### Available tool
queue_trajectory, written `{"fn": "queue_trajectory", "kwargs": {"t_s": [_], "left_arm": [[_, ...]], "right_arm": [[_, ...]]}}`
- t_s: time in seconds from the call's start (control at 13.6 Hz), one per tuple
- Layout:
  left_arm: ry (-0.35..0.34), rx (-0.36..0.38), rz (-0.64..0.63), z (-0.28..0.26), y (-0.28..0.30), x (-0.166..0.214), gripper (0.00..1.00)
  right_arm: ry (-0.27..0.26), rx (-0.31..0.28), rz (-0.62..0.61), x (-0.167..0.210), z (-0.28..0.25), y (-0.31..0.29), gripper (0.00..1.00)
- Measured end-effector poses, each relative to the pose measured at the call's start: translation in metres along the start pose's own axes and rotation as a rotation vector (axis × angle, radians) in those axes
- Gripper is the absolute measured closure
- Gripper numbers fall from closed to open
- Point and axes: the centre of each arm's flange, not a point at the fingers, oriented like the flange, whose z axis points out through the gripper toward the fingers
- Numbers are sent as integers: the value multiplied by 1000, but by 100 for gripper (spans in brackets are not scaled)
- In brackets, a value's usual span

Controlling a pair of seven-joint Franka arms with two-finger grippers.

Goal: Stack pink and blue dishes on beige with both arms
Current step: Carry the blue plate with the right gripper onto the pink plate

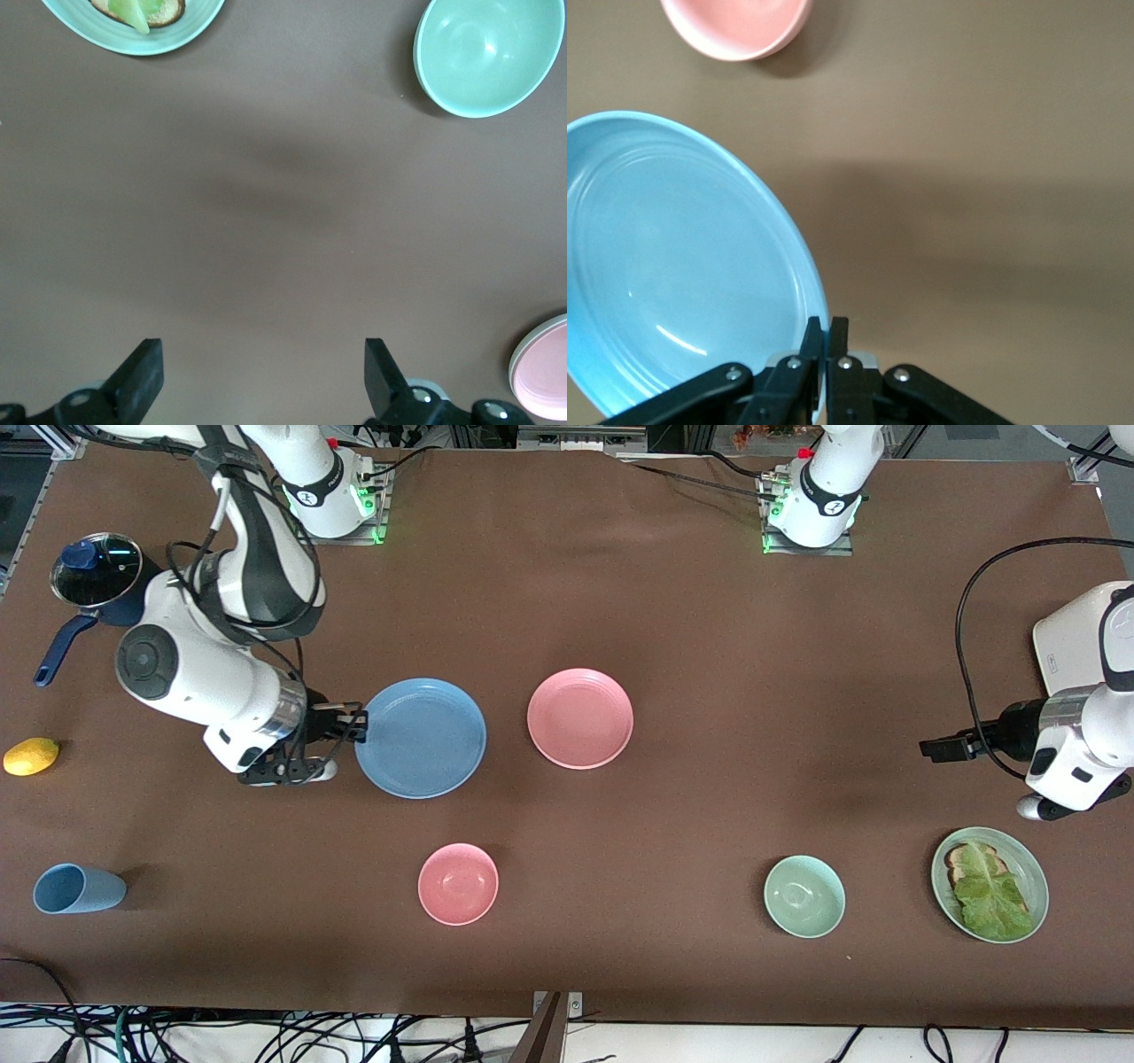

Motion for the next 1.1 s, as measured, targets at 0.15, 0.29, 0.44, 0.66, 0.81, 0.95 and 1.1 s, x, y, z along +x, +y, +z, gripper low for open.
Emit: {"fn": "queue_trajectory", "kwargs": {"t_s": [0.15, 0.29, 0.44, 0.66, 0.81, 0.95, 1.1], "left_arm": [[26, 19, -6, -12, 1, -9, 0], [47, 40, -12, -25, 10, -25, 0], [67, 47, 48, -39, 17, -51, 0], [112, 59, 181, -66, 2, -90, 0], [153, 57, 243, -86, -6, -113, 0], [204, 50, 278, -103, -3, -128, 0], [253, 44, 307, -113, 9, -136, 0]], "right_arm": [[-13, -9, 52, -7, 19, -46, 96], [1, -8, 98, -11, 43, -87, 96], [16, -3, 141, -17, 69, -121, 96], [35, 6, 186, -28, 95, -158, 96], [32, 4, 198, -38, 101, -174, 96], [28, 1, 203, -45, 105, -184, 96], [21, -10, 198, -51, 113, -190, 96]]}}
